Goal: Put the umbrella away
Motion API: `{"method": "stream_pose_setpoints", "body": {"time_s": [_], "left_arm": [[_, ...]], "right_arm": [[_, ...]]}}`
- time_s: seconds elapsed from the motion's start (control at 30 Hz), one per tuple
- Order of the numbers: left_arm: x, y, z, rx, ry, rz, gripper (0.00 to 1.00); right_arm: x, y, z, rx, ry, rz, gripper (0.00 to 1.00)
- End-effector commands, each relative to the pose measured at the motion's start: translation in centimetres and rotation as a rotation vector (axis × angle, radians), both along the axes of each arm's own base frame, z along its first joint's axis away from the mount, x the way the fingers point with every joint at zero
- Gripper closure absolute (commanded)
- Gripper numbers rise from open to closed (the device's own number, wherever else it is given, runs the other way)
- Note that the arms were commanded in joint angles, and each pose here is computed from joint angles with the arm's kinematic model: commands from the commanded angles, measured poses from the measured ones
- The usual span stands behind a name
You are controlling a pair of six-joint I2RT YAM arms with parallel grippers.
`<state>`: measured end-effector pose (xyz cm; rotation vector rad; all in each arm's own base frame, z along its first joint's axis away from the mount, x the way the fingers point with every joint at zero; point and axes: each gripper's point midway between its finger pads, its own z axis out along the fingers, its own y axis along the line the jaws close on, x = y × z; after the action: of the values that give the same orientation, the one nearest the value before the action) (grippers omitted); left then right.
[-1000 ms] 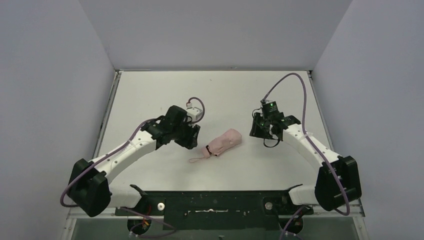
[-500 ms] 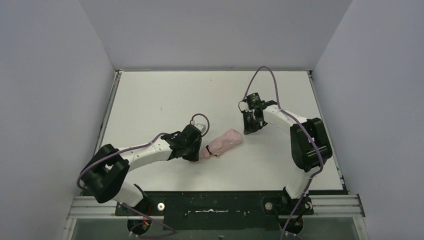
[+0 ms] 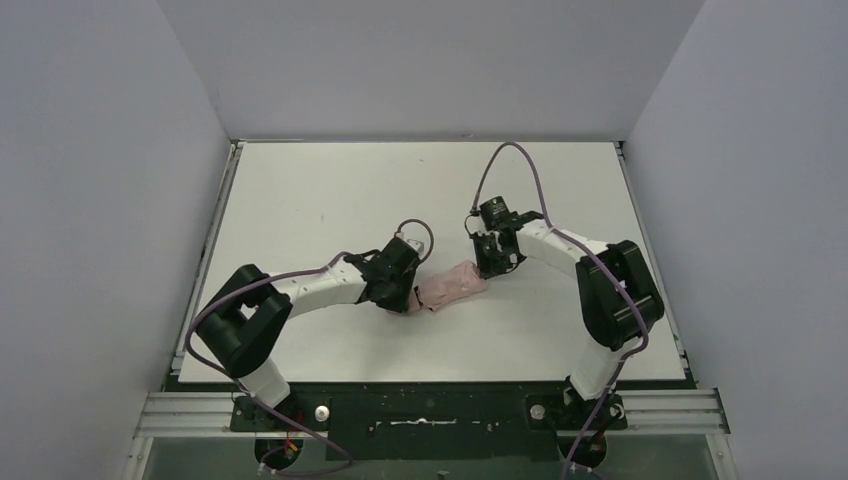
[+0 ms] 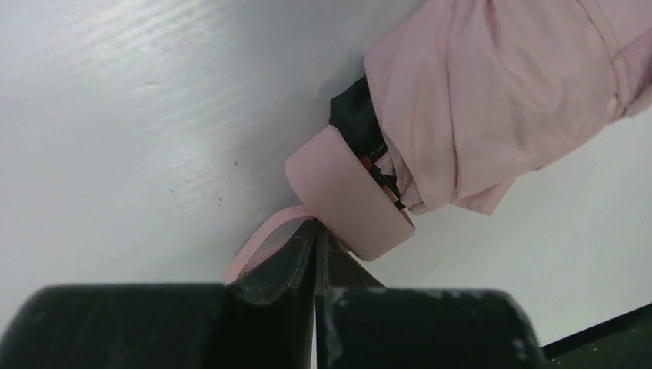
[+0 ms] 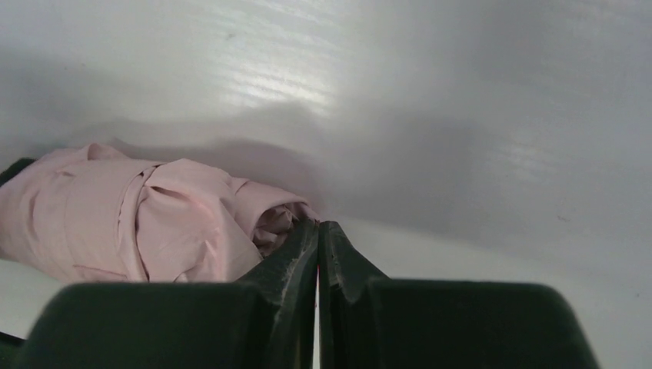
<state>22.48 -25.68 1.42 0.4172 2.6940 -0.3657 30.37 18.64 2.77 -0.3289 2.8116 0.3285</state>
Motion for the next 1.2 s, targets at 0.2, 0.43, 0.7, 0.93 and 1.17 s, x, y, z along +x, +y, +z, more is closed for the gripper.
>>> {"method": "stream_pose_setpoints", "body": {"time_s": [0.2,0.43,0.7,0.93,1.17], "left_arm": [[5.5,5.0,9.6,-0.066,-0.253,0.173,0.77],[2.5,12.3,16.8,-0.028,-0.436,0.312,0.53],[-2.3,17.5,17.2,0.009,-0.457,0.408,0.22],[-3.3,18.5,17.1,-0.044,-0.510,0.443,0.18],[-3.8,18.7,17.8,-0.073,-0.535,0.443,0.16]], "right_arm": [[1.2,-9.5,12.8,-0.138,-0.462,-0.363,0.73],[-1.8,-11.4,23.0,-0.004,-0.787,-0.353,0.50],[-5.6,-14.2,25.0,-0.001,-0.870,-0.422,0.28],[-7.4,-15.2,24.7,0.007,-0.884,-0.447,0.00],[-8.5,-15.4,23.7,0.012,-0.874,-0.440,0.00]]}}
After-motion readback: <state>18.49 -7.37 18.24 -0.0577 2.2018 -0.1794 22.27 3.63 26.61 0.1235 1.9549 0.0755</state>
